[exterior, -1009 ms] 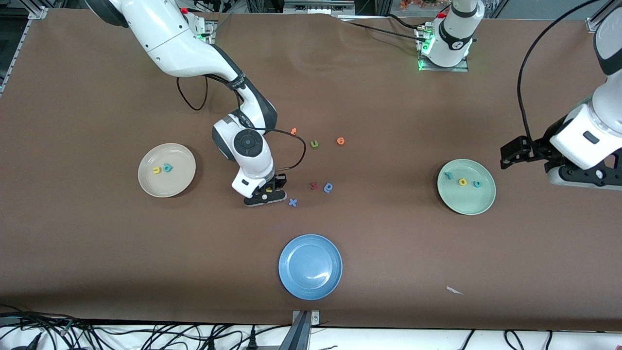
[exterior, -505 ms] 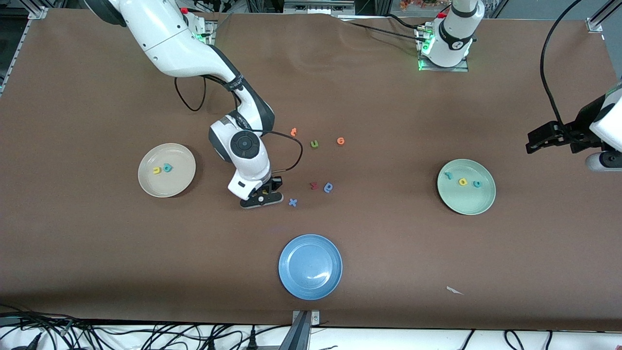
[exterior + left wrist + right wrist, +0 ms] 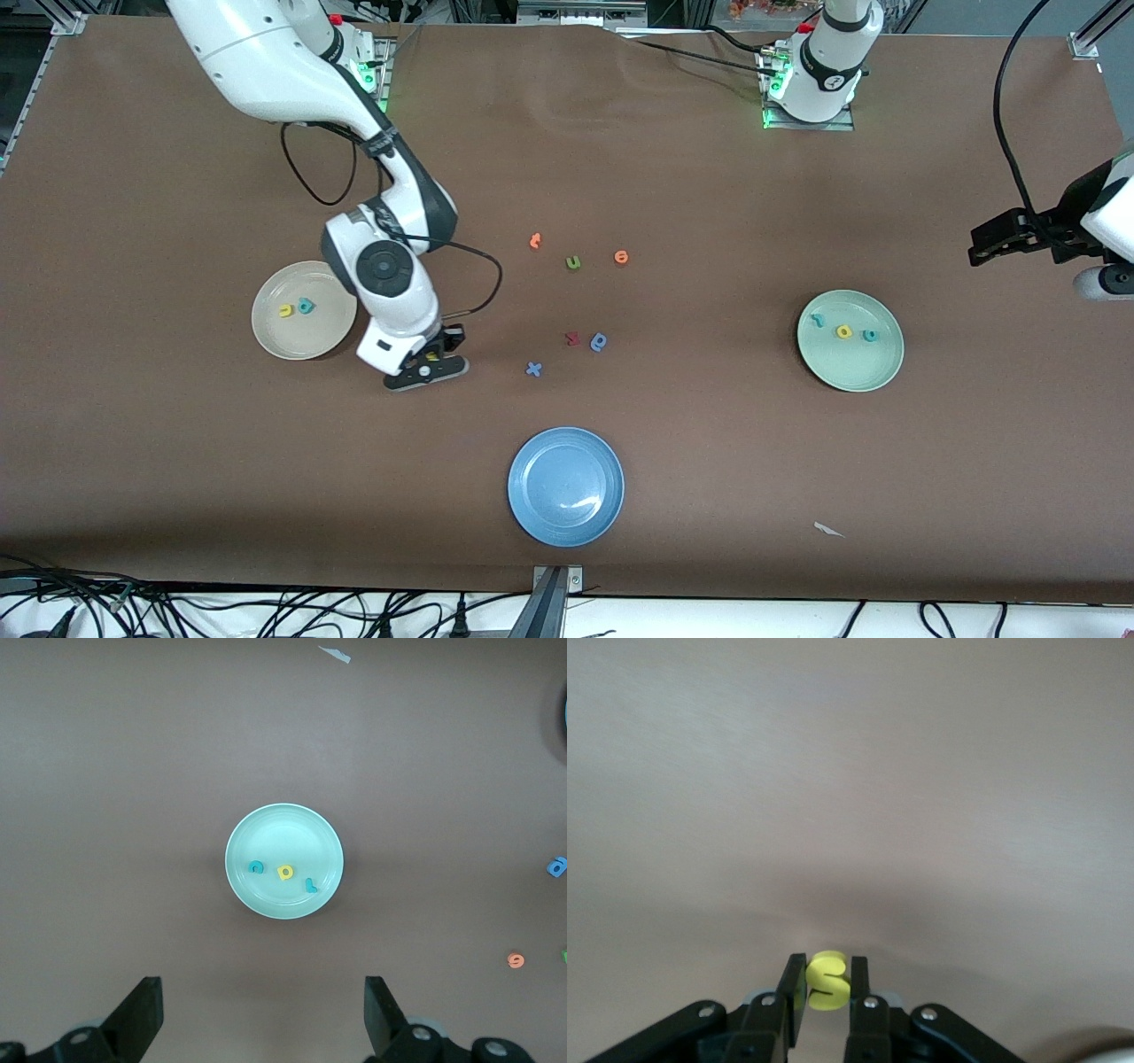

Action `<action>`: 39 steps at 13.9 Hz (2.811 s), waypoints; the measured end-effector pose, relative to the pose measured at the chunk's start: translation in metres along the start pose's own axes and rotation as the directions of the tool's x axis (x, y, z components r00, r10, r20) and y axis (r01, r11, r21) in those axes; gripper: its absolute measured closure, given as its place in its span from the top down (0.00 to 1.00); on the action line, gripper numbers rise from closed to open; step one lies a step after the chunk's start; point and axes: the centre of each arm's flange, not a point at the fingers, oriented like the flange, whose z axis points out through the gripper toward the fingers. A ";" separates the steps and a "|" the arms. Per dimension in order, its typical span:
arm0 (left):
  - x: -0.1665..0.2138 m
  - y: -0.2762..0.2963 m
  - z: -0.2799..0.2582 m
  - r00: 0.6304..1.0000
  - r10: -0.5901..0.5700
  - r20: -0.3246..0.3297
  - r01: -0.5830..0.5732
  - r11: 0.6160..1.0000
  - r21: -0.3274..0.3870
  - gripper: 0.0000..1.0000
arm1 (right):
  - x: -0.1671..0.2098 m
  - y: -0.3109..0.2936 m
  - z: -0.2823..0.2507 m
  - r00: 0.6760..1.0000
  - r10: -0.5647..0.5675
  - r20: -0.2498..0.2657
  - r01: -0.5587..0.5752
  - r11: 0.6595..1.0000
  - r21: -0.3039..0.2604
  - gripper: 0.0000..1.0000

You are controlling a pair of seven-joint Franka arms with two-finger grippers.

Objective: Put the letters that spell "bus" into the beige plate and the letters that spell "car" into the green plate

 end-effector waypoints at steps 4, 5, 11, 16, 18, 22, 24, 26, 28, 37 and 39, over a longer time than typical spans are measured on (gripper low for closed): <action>-0.003 -0.006 -0.005 1.000 -0.012 -0.007 0.012 1.000 0.002 1.00 | -0.034 0.076 -0.012 0.995 -0.094 0.038 0.094 0.996 -0.005 0.24; -0.003 -0.006 -0.006 1.000 -0.012 -0.008 0.012 1.000 0.002 1.00 | -0.045 0.096 -0.015 0.992 -0.113 0.048 0.113 0.994 -0.001 0.24; -0.003 -0.007 -0.007 1.000 -0.014 -0.011 0.014 1.000 0.002 1.00 | -0.128 0.164 -0.013 0.979 -0.152 0.138 0.148 0.988 0.035 0.25; -0.003 -0.006 -0.008 1.000 -0.012 -0.012 0.012 1.000 0.001 1.00 | -0.155 0.151 -0.019 0.980 -0.117 0.159 0.106 0.991 0.079 0.46; -0.005 -0.005 -0.010 1.000 -0.009 -0.016 0.009 1.000 -0.003 1.00 | -0.157 0.151 -0.023 0.982 -0.107 0.157 0.094 0.992 0.084 0.66; -0.015 0.004 -0.027 0.999 0.003 -0.041 -0.004 0.999 -0.039 1.00 | -0.151 0.155 -0.043 0.989 -0.090 0.119 0.081 0.994 0.075 1.00; -0.019 0.009 -0.032 0.999 0.011 -0.049 -0.013 0.999 -0.042 1.00 | -0.143 0.160 -0.067 0.994 -0.060 0.091 0.053 0.996 0.078 1.00; -0.020 0.018 -0.033 0.998 0.028 -0.050 -0.030 0.999 -0.045 1.00 | -0.132 0.166 -0.097 0.996 -0.044 0.084 0.038 0.996 0.075 1.00; -0.021 0.026 -0.033 0.998 0.040 -0.051 -0.042 0.998 -0.046 1.00 | -0.119 0.176 -0.132 0.995 -0.032 0.091 0.026 0.997 0.069 1.00; -0.026 0.011 -0.027 1.000 0.016 0.009 -0.016 0.999 -0.041 1.00 | -0.098 0.225 -0.287 0.990 0.038 0.139 -0.047 0.997 0.056 1.00; -0.027 0.011 -0.026 1.000 0.017 0.026 -0.016 0.999 -0.039 1.00 | -0.100 0.227 -0.311 0.989 0.046 0.144 -0.055 0.997 0.060 1.00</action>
